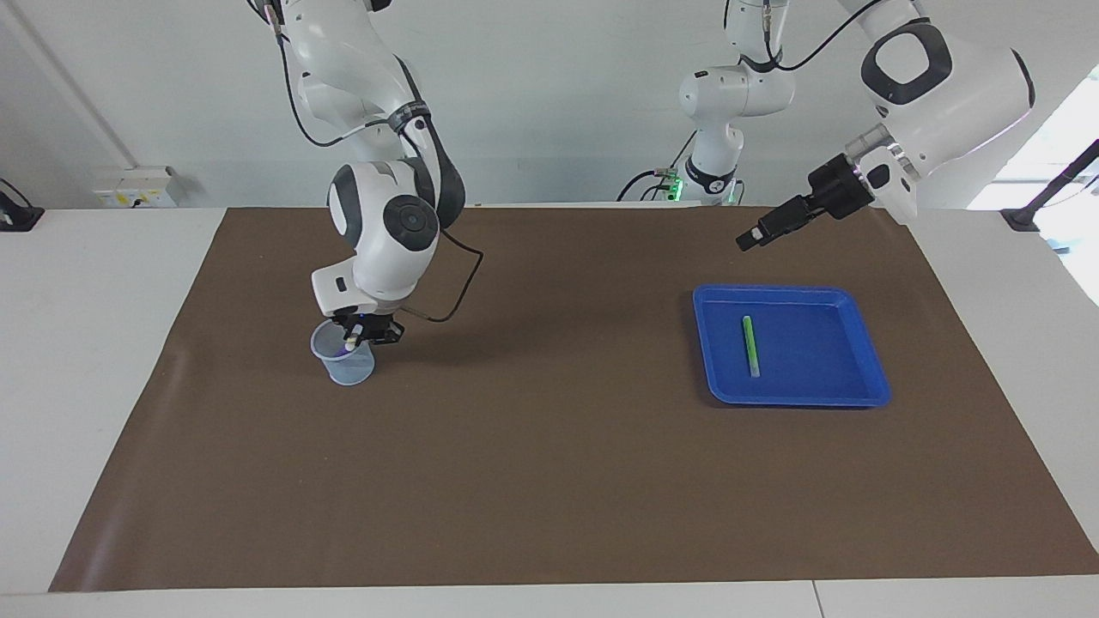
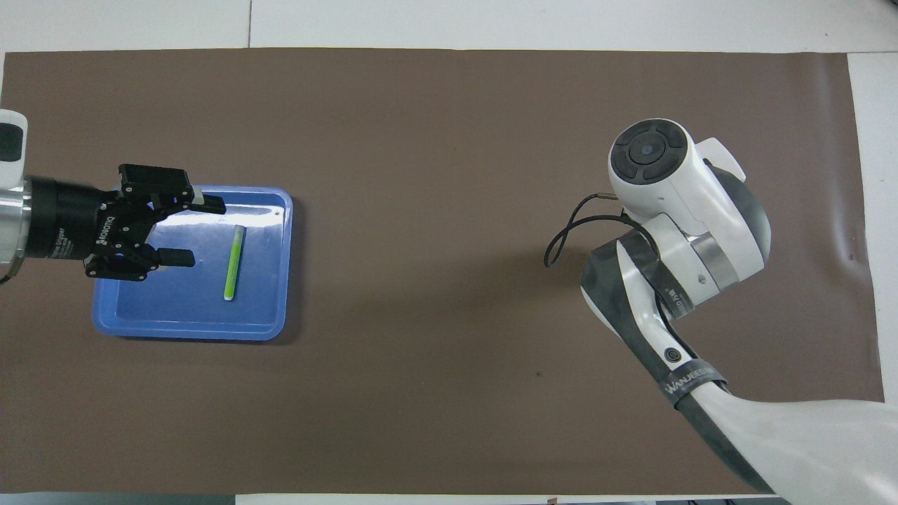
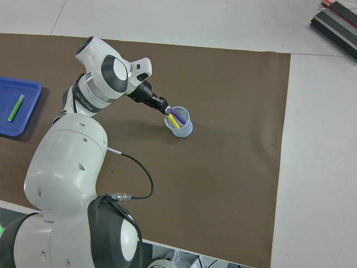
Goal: Right arm passes pens to left for tray arrangement
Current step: 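Grasp the yellow pen in the cup with the right gripper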
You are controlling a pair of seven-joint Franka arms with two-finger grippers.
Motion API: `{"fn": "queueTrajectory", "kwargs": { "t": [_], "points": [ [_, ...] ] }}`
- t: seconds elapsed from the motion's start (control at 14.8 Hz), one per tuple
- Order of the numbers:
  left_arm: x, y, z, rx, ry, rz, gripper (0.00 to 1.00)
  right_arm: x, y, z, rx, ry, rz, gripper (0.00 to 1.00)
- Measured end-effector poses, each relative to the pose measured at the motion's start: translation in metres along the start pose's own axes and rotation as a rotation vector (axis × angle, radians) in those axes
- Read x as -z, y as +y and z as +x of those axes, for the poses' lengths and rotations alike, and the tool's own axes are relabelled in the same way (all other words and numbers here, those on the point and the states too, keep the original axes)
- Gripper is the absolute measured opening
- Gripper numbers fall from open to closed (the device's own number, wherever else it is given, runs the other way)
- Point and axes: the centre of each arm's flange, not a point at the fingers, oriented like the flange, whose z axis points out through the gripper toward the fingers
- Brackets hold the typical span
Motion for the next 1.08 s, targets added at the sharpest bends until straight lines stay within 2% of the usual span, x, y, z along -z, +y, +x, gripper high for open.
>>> {"fn": "queueTrajectory", "kwargs": {
  "t": [0.27,0.54,0.68,0.81,1.08],
  "points": [
    [-0.001,0.000,-0.001,0.004,0.000,-0.004,1.00,0.018,0.028,0.008,-0.027,0.021,0.017,0.17],
    [-0.001,0.000,-0.001,0.018,0.002,-0.010,1.00,0.056,0.068,0.009,-0.074,0.068,0.050,0.17],
    [0.000,0.001,-0.001,0.026,0.001,-0.020,1.00,0.078,0.080,0.003,-0.100,0.073,0.093,0.17],
    [0.000,0.002,-0.001,0.035,-0.003,-0.035,1.00,0.099,0.091,-0.001,-0.129,0.048,0.138,0.17],
    [-0.003,0.004,-0.001,0.067,-0.033,-0.090,1.00,0.142,0.105,-0.014,-0.189,-0.024,0.322,0.17]
  ]
}}
